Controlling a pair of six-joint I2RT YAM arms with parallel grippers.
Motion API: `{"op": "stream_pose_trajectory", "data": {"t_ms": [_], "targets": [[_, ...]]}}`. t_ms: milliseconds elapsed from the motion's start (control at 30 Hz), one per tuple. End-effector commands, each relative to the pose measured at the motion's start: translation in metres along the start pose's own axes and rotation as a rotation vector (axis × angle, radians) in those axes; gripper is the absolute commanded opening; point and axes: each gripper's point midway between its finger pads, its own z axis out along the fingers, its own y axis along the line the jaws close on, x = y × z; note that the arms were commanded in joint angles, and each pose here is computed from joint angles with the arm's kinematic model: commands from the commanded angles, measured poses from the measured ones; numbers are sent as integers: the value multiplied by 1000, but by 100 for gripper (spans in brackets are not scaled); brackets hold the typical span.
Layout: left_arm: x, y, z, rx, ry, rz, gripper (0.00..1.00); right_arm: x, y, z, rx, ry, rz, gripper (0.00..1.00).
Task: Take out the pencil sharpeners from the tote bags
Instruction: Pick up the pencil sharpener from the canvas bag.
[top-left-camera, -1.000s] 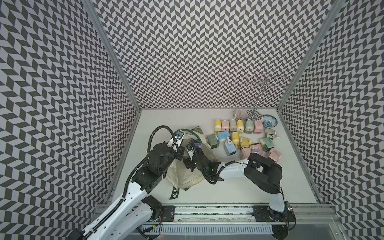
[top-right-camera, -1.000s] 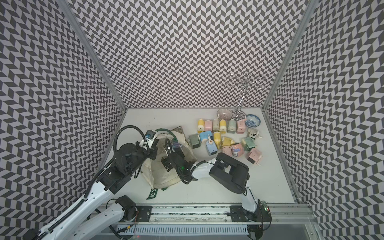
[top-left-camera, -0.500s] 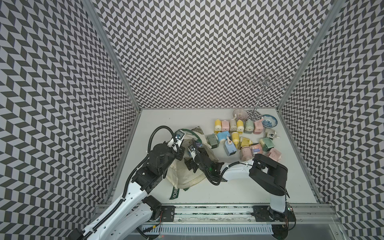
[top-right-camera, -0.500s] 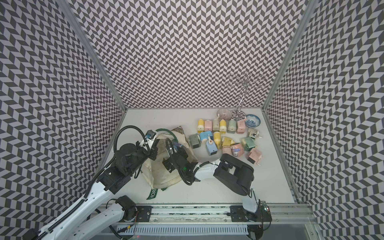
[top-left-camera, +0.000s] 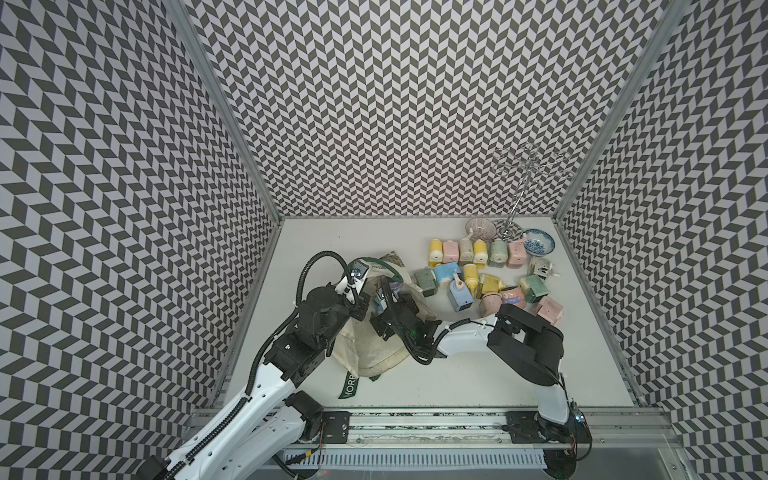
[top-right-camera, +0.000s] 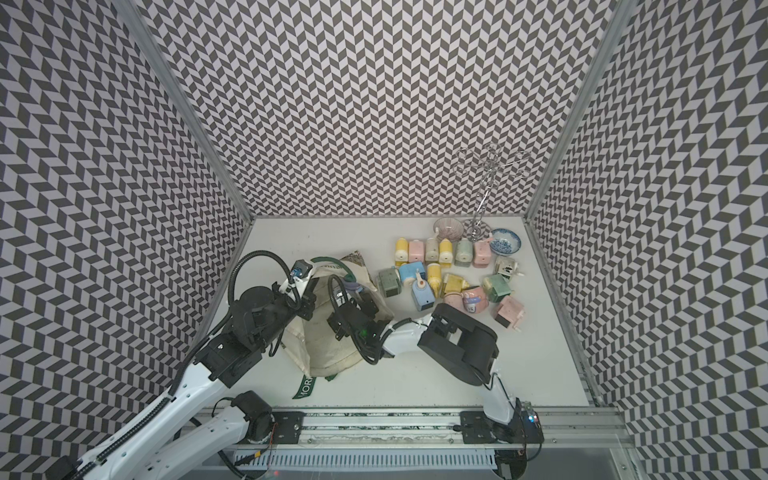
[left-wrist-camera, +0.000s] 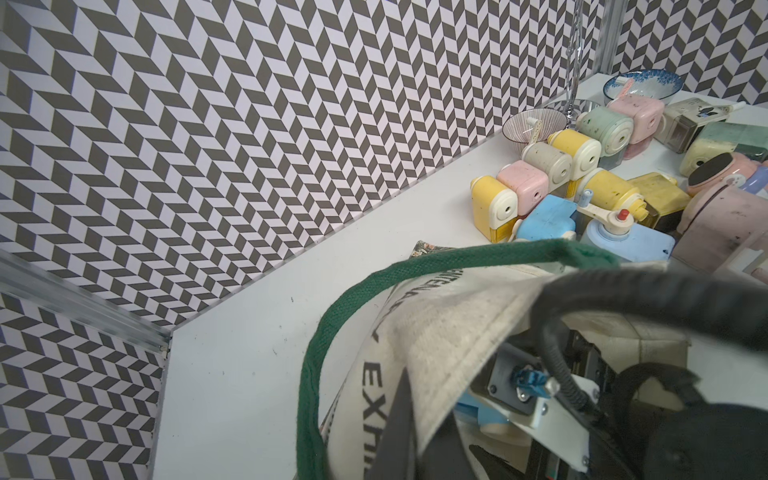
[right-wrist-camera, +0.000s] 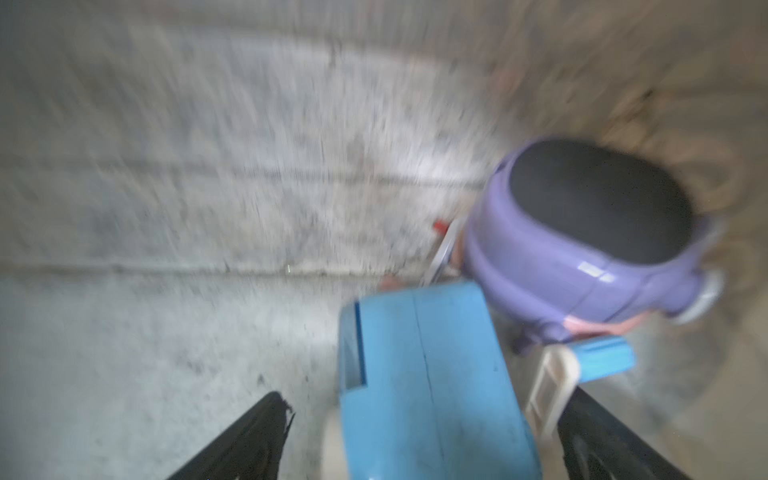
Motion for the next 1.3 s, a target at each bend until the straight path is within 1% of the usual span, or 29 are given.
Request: {"op": "stream_pose_trajectory", "data": {"t_ms": [0, 67, 133, 300, 433, 533, 633, 800, 933, 1133, 1267], "targets": [[-44, -1, -10, 22, -132, -13, 0, 12, 19, 8, -95, 71, 9, 93], [-45, -1, -11, 21, -135, -13, 0, 13, 29, 7, -154, 87, 11, 87], [-45, -1, -11, 20, -136, -13, 0, 11, 37, 4, -204, 85, 26, 85], [-45, -1, -11, 22, -138, -14, 0, 12, 39, 9, -200, 82, 40, 80], [-45, -1, -11, 23, -135, -13, 0, 12, 39, 13, -192, 86, 38, 69], [-44, -2, -10, 24, -133, -13, 0, 7, 44, 5, -233, 68, 46, 62], [-44, -2, -10, 25, -134, -12, 0, 1, 42, -6, -241, 58, 54, 56], [-45, -1, -11, 20, -135, -13, 0, -12, 39, -38, -273, 27, 67, 51], [-45, -1, -11, 19, -135, -13, 0, -13, 41, -68, -322, 19, 77, 47], [-44, 0, -10, 14, -132, -13, 0, -12, 48, -121, -419, 2, 39, 45], [-43, 2, -11, 0, -128, -16, 0, -17, 45, -163, -499, -30, 25, 42]]}}
